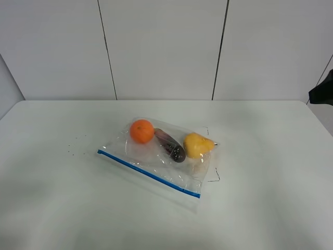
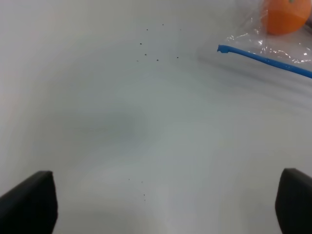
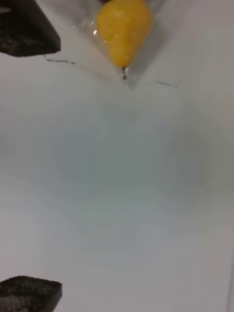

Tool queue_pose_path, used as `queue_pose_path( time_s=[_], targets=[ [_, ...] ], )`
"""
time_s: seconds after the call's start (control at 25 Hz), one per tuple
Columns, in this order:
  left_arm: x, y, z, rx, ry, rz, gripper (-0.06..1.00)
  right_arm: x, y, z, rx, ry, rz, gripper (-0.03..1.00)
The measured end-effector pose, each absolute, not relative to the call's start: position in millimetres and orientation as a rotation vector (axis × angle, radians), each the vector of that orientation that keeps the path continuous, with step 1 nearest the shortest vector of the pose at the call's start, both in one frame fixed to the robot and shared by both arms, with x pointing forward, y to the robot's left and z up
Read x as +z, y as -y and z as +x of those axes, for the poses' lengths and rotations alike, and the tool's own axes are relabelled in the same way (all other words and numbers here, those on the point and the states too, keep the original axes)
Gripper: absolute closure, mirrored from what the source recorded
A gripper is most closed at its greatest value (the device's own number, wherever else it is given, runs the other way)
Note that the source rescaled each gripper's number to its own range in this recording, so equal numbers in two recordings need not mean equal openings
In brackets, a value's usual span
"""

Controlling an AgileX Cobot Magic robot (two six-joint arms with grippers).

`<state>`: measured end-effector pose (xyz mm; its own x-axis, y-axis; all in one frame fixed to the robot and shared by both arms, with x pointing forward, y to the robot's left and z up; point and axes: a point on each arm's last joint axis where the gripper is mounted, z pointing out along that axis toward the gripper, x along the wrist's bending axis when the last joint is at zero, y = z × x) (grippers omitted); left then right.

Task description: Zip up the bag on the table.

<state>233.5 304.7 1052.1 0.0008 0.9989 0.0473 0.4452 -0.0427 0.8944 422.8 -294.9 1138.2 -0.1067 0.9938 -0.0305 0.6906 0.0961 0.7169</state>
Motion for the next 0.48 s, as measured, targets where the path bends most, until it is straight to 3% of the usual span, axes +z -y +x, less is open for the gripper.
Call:
queue_pose_path(
  time_s=[0.48],
  targets=[
    [1052.1,-304.7,233.5,0.997,-1.527,1.574,-0.06,1139.5,295.2,313.6,0.941,-1.618,1.516,-0.03]
  ],
)
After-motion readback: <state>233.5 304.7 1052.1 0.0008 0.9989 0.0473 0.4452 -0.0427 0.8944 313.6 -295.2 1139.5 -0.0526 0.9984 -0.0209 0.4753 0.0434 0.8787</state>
